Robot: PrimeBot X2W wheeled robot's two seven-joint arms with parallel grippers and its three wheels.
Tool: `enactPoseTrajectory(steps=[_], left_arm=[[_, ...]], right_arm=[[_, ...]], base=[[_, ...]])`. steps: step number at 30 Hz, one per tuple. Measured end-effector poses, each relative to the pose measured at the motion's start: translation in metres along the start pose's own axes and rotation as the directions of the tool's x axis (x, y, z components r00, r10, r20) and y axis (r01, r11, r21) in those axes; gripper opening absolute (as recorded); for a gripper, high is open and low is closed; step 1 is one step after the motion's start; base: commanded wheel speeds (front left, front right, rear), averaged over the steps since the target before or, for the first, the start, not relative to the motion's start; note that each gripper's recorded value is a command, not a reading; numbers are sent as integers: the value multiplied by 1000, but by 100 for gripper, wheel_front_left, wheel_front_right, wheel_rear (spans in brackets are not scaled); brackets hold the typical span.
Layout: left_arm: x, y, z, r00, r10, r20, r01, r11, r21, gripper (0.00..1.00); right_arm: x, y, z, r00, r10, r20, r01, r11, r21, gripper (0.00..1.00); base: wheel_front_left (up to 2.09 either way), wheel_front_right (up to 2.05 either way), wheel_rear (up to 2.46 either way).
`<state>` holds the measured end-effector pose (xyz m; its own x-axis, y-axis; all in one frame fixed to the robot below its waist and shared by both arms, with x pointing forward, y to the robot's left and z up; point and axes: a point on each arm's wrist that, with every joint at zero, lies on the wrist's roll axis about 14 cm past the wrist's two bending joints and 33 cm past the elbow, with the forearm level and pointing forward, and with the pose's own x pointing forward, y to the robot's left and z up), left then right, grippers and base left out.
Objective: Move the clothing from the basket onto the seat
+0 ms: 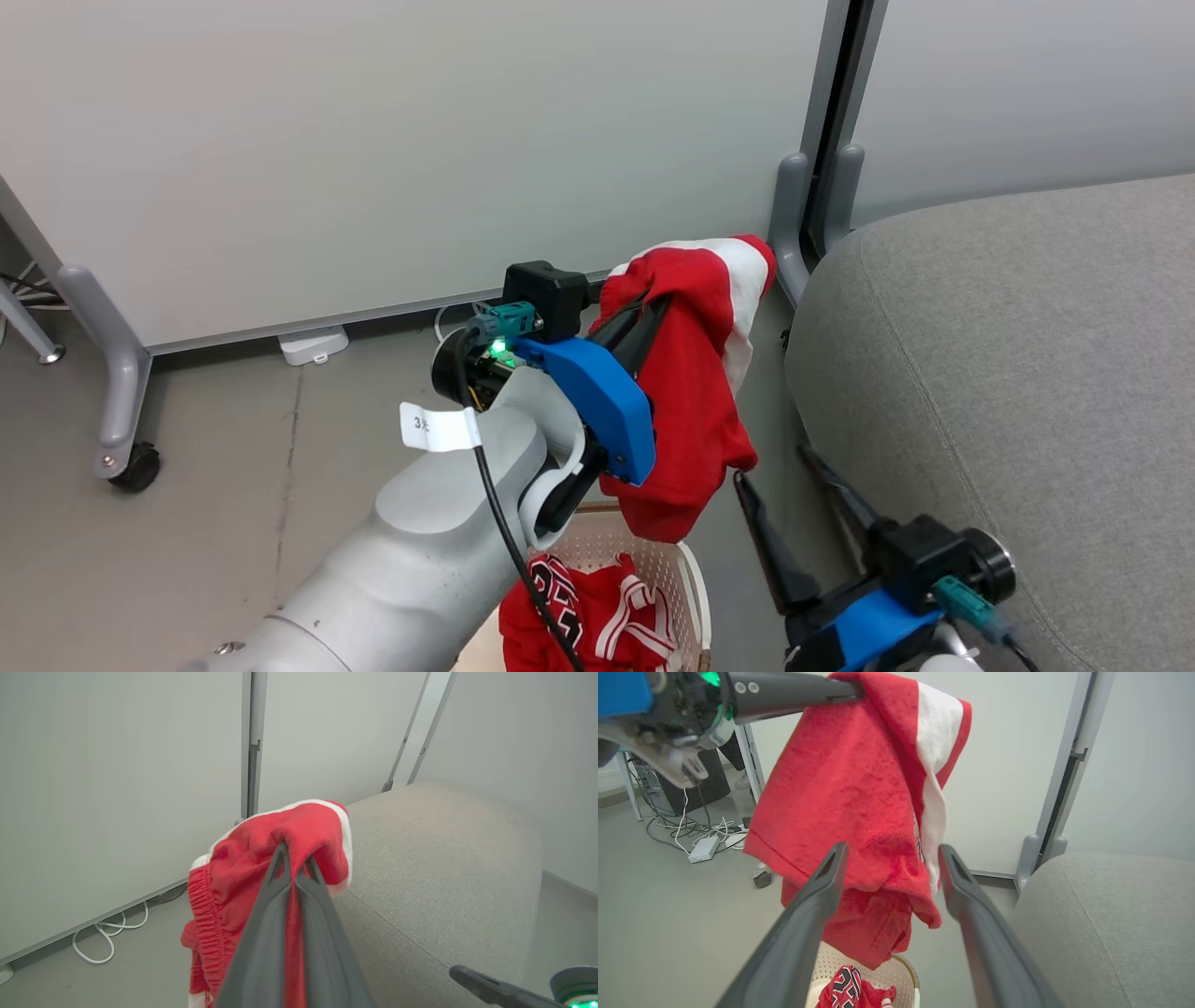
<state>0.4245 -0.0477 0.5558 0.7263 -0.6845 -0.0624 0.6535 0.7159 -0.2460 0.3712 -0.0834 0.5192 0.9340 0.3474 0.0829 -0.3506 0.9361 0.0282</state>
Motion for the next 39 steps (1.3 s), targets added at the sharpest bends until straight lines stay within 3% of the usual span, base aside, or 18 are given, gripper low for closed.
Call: enactPoseTrajectory(steps=[12,23,37,38,39], left_arm=[[2,-2,-4,1000,-9,-14,9,1000,0,0],[1,0,-6,1000,-5,-22,6,1000,4,0],[1,1,-5,1000,-4,-20,4,1000,2,0],[1,1,-5,1000,-3,-20,3,1000,1,0],[1,1,-4,1000,-4,-19,3,1000,-1,0]], right_arm=[[11,48,-35,973,178,-146,-196,973,-118,100],[30,39,-32,976,176,-126,-192,972,-136,100],[53,23,-14,988,138,-65,-142,988,-66,100],[53,23,-15,988,135,-69,-139,989,-57,87],[52,22,-17,988,132,-76,-135,990,-48,87]], base=[[0,0,0],[0,0,0],[0,0,0],[0,0,0],[0,0,0]])
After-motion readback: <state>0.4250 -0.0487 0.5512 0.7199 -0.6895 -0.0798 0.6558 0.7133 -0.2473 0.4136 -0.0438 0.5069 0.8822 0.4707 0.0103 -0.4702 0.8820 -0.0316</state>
